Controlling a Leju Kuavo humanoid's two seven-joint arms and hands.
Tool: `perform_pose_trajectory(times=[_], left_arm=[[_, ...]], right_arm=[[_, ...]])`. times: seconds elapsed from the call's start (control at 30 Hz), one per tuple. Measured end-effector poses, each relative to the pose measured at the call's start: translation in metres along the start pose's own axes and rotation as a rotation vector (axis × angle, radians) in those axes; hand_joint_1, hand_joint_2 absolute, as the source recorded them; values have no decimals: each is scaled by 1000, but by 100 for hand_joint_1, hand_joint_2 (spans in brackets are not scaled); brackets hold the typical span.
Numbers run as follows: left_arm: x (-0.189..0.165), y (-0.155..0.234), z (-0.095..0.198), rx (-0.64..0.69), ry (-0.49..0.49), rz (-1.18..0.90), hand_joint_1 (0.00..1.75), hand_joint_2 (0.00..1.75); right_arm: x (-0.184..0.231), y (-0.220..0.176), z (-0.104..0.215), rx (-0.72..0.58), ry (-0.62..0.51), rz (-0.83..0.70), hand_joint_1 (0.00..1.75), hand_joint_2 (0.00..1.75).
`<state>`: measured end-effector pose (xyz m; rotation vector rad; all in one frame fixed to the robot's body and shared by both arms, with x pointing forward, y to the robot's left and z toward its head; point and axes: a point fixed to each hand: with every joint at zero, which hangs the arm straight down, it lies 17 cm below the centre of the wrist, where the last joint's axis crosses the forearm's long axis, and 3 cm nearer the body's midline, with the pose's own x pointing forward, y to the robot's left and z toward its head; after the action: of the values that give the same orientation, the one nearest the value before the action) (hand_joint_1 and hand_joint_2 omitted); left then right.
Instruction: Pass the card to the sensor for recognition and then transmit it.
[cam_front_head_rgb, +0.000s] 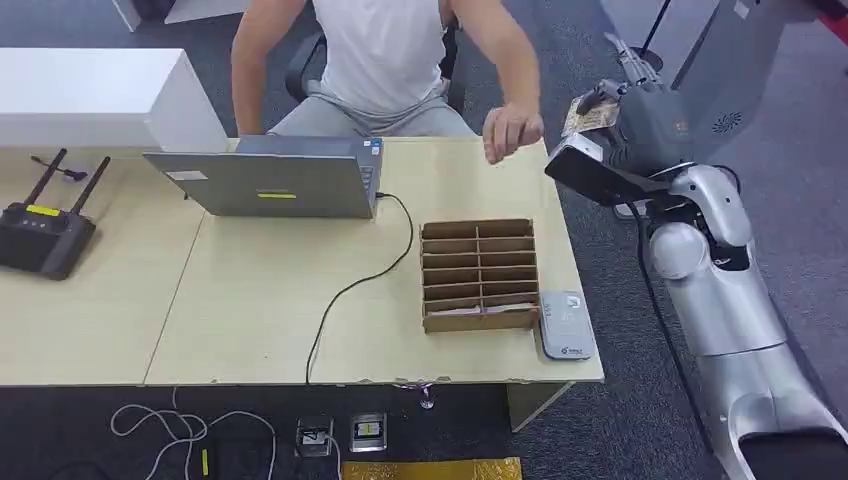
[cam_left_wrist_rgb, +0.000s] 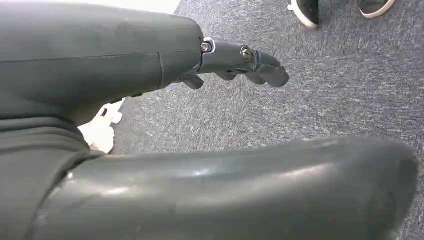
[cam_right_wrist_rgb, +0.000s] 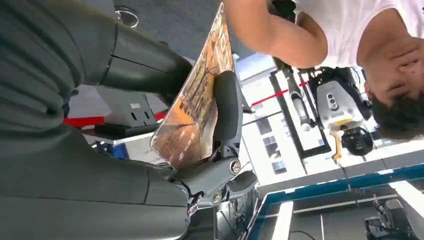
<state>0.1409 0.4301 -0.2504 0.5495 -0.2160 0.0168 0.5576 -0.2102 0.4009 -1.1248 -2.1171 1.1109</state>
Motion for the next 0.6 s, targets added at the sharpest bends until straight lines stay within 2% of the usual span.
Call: perform_pose_trajectory(times=[0.33, 0.6], left_arm=[[-2, -1, 1, 4, 9, 15, 0, 0], [-6, -2, 1, 0, 20, 25, 0, 0]], right_arm=[[-5, 14, 6, 62, 4, -22, 175, 175], [-32, 55, 43, 179, 56, -21, 175, 175]])
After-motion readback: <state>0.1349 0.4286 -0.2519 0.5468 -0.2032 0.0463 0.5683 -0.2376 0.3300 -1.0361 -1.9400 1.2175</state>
